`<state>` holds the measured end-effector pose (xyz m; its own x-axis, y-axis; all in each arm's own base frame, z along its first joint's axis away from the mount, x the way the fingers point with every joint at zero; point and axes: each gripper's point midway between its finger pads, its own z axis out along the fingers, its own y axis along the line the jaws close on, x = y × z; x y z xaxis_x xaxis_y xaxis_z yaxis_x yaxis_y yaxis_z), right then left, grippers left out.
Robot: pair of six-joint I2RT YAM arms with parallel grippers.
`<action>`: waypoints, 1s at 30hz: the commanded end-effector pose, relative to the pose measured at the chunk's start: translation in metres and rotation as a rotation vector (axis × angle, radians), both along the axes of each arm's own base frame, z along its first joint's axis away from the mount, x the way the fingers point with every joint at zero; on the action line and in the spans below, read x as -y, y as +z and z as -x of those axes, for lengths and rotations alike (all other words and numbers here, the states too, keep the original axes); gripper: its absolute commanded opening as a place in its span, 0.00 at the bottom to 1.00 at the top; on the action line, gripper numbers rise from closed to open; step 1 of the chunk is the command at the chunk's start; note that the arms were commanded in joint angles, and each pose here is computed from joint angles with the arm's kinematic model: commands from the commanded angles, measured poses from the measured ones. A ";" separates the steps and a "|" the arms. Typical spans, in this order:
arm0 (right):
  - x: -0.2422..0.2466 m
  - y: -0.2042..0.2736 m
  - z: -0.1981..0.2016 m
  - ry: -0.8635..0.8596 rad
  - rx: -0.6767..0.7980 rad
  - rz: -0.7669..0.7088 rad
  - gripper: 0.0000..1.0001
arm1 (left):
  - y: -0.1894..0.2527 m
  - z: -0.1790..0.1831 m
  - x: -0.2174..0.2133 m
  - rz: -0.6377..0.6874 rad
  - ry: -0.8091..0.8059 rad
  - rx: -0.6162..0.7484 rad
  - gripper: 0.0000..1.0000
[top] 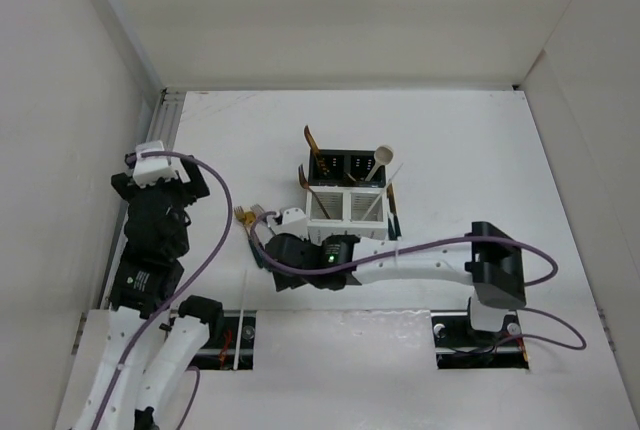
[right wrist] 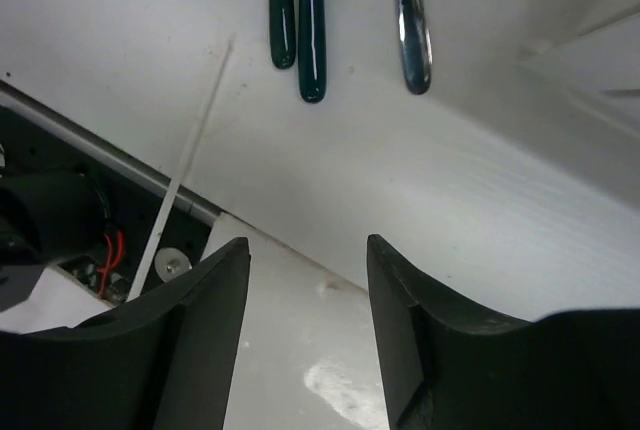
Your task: Sort the eating utensils into containers
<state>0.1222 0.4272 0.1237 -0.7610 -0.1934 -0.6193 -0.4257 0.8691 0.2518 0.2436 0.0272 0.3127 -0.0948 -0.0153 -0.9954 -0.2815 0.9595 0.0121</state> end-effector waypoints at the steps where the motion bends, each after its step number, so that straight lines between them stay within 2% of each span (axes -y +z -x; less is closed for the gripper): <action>1: -0.061 0.043 0.016 -0.010 -0.080 -0.247 0.55 | 0.045 0.012 -0.008 -0.017 0.010 0.124 0.82; 3: -0.072 0.043 0.017 -0.041 -0.071 -0.219 0.55 | 0.052 0.015 -0.011 -0.013 0.022 0.141 0.82; 5: -0.079 0.014 0.020 -0.065 -0.091 -0.118 0.55 | 0.068 0.019 -0.010 0.006 0.013 0.179 0.82; 6: -0.097 0.029 0.021 -0.052 -0.102 -0.155 0.55 | 0.068 0.019 -0.010 0.006 0.013 0.180 0.82; 7: -0.103 0.005 0.023 -0.085 -0.139 -0.119 0.55 | 0.072 0.021 -0.011 0.007 0.013 0.184 0.84; 11: -0.108 -0.023 0.030 -0.170 -0.231 -0.085 0.55 | 0.082 0.032 -0.012 0.047 0.014 0.200 0.84; 16: -0.111 -0.035 0.027 -0.232 -0.207 -0.034 0.54 | 0.098 0.057 -0.010 0.085 -0.031 0.291 0.85; 20: -0.126 -0.056 0.030 -0.197 -0.219 0.004 0.54 | 0.093 0.063 -0.009 0.089 -0.051 0.314 0.86; 22: -0.126 -0.072 0.036 -0.197 -0.257 0.028 0.54 | 0.090 0.062 -0.008 0.096 -0.052 0.303 0.86; 26: -0.095 -0.097 0.048 -0.304 -0.286 0.100 0.53 | 0.088 0.065 -0.008 0.116 -0.054 0.306 0.86; 30: -0.095 -0.091 0.046 -0.308 -0.278 0.092 0.51 | 0.086 0.064 -0.005 0.147 -0.064 0.304 0.87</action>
